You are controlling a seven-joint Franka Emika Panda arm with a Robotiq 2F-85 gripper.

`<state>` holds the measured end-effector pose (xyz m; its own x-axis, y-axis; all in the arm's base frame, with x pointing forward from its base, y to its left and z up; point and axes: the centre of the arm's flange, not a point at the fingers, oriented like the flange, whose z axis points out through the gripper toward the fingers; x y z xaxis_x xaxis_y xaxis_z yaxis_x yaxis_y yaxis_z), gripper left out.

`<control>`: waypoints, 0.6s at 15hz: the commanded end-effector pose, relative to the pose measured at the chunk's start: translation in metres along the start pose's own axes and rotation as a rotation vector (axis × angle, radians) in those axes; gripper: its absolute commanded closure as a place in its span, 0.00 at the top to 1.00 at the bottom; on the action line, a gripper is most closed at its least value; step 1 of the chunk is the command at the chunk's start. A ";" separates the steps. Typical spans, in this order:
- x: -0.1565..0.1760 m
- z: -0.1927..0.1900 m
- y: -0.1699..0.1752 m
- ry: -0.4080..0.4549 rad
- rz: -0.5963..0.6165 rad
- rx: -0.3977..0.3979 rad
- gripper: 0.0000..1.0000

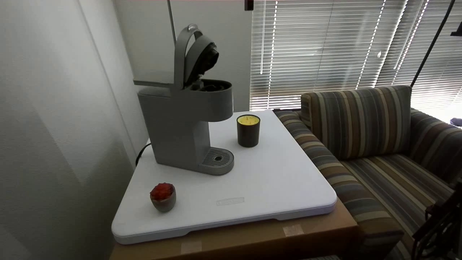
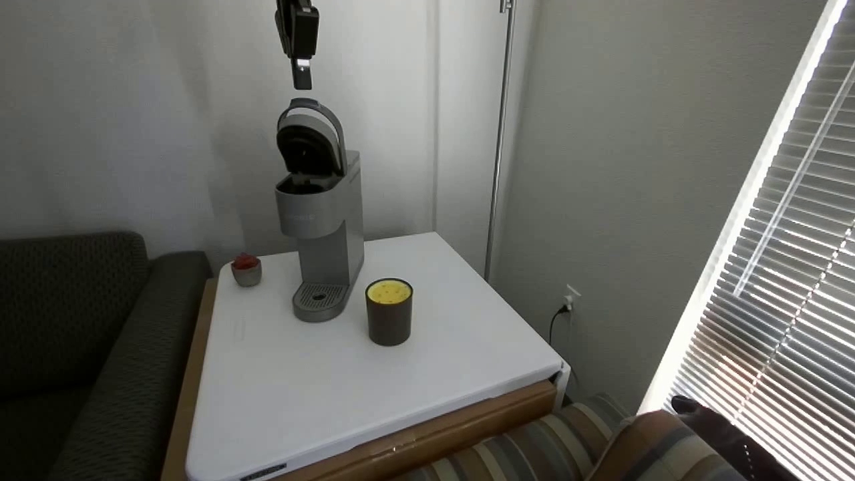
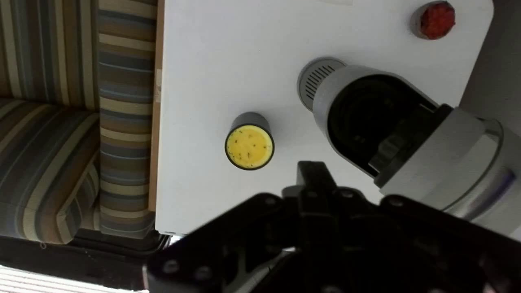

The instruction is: Open the lid of the coffee machine

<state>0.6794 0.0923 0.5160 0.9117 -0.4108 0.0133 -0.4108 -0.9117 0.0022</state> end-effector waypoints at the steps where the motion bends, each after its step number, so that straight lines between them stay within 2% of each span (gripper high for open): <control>1: -0.002 -0.001 0.024 -0.089 -0.075 -0.043 0.26; 2: -0.003 0.001 0.027 -0.108 -0.096 -0.048 0.27; 3: -0.003 0.003 0.031 -0.135 -0.125 -0.048 0.33; 9: -0.008 0.010 0.043 -0.283 -0.206 -0.048 0.75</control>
<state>0.6549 0.0643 0.5036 0.9459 -0.2514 -0.2049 -0.2455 -0.9679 0.0545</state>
